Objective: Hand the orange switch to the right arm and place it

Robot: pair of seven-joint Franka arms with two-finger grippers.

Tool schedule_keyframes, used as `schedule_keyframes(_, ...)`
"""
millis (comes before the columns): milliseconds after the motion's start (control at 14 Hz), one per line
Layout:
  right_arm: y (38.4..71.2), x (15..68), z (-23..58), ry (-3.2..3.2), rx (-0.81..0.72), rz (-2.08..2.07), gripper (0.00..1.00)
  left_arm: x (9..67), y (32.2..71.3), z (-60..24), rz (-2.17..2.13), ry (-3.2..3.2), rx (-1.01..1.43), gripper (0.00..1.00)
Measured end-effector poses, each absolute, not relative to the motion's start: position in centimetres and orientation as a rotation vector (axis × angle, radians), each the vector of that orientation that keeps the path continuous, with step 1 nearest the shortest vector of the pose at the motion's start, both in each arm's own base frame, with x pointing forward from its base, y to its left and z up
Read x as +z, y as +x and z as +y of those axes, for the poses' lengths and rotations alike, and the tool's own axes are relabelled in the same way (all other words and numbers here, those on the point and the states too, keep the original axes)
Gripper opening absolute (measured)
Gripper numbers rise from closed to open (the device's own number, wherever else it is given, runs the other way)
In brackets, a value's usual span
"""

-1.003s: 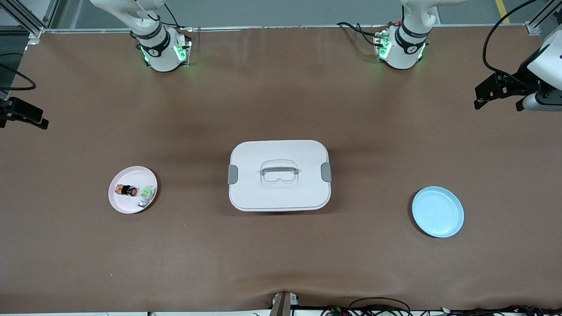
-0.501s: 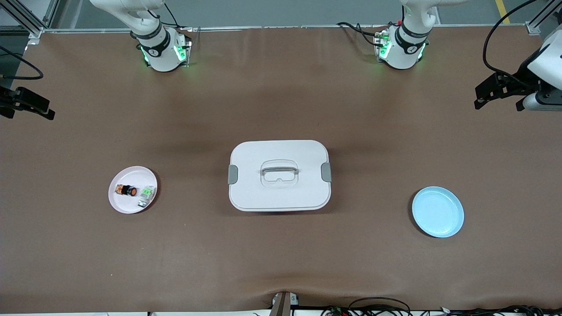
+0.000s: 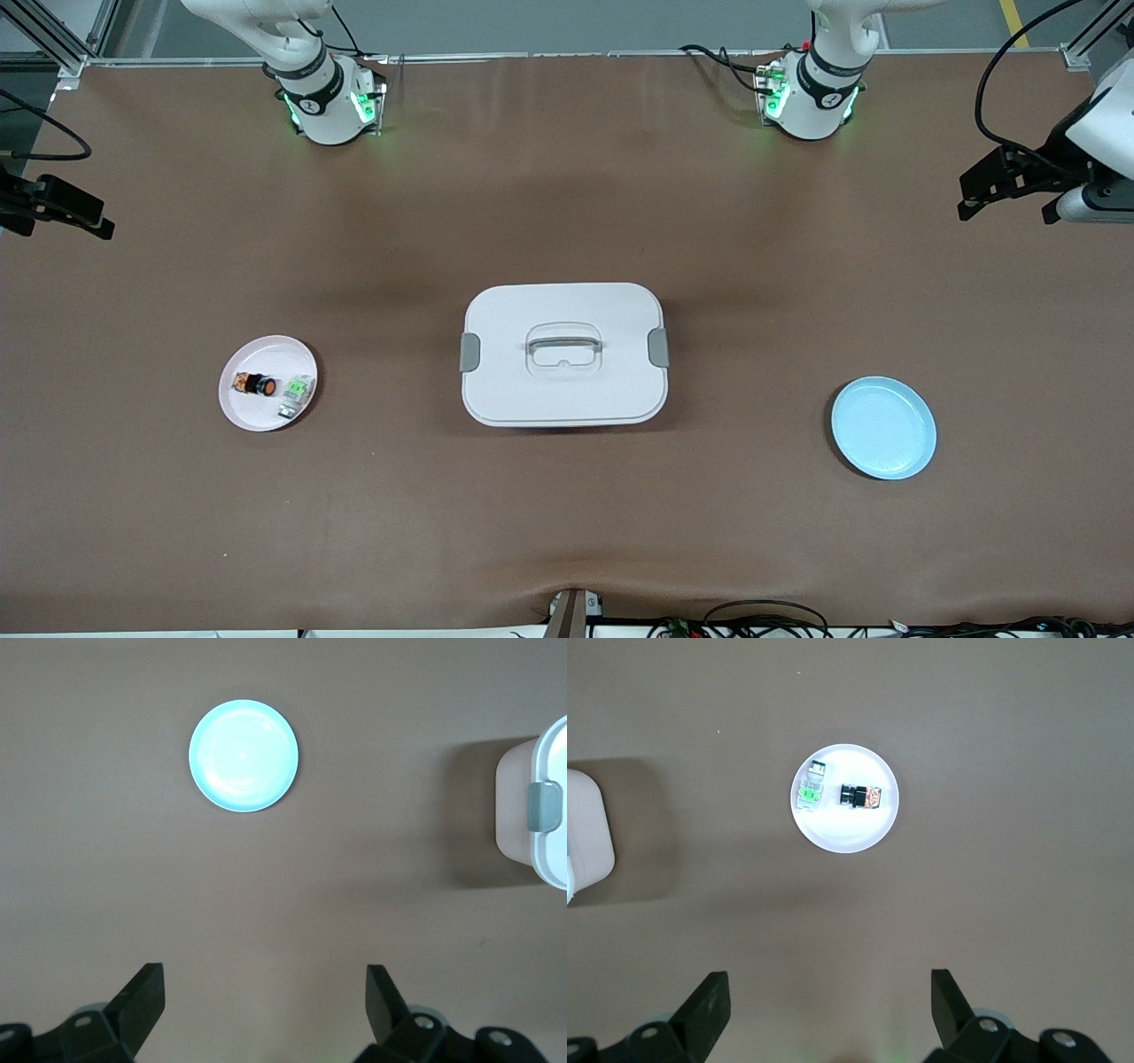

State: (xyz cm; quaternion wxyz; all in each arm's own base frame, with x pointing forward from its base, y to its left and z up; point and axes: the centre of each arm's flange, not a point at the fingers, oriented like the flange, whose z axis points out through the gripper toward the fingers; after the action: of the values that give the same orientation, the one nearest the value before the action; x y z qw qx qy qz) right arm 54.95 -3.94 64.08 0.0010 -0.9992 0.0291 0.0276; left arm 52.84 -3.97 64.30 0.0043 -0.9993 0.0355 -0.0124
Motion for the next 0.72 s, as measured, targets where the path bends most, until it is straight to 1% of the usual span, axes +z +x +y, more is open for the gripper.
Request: schedule_keyframes(716,55.20,64.39,-3.94,-3.137,0.034,0.091,1.00,65.33,52.85,-3.96,0.111,-3.131,-0.073,1.00)
